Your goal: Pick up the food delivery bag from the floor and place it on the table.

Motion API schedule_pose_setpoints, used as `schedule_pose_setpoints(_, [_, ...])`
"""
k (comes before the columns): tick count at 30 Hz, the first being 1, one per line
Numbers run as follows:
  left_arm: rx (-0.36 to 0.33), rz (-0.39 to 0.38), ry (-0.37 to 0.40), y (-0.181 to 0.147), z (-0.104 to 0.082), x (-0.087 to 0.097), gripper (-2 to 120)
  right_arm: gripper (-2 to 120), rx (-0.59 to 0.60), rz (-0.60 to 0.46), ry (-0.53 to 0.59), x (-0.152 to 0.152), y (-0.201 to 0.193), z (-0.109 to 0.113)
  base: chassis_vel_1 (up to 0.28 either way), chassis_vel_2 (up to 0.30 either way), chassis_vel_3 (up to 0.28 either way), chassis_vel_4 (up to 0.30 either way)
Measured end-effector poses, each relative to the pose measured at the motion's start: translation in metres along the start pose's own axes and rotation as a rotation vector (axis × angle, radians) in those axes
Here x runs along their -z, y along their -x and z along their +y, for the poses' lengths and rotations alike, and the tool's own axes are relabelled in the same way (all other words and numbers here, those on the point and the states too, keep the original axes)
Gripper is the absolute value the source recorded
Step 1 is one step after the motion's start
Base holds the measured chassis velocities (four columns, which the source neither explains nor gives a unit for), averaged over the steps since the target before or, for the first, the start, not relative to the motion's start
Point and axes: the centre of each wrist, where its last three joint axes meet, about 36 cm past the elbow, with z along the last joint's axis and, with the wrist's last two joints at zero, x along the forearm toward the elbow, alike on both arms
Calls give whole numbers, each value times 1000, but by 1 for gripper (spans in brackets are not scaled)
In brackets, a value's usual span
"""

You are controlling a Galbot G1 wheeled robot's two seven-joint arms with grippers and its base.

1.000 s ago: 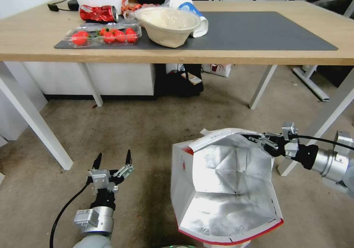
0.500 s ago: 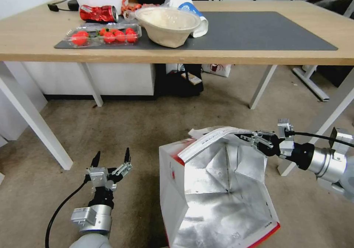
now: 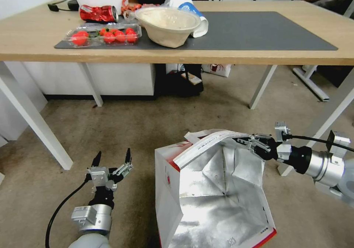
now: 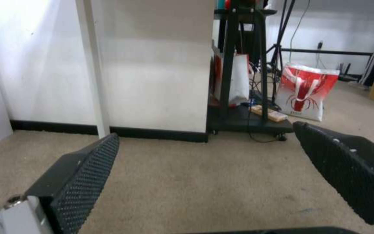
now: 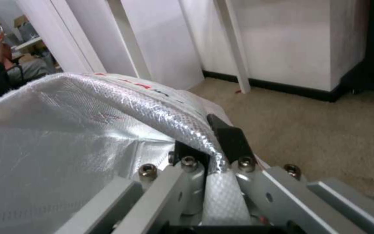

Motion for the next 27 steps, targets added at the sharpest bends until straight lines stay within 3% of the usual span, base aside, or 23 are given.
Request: schedule_pose_setpoints(27, [10,-15,-61,1,-3,9,100,0,-5,-6,28,-23,-2,12,0,0,0,0])
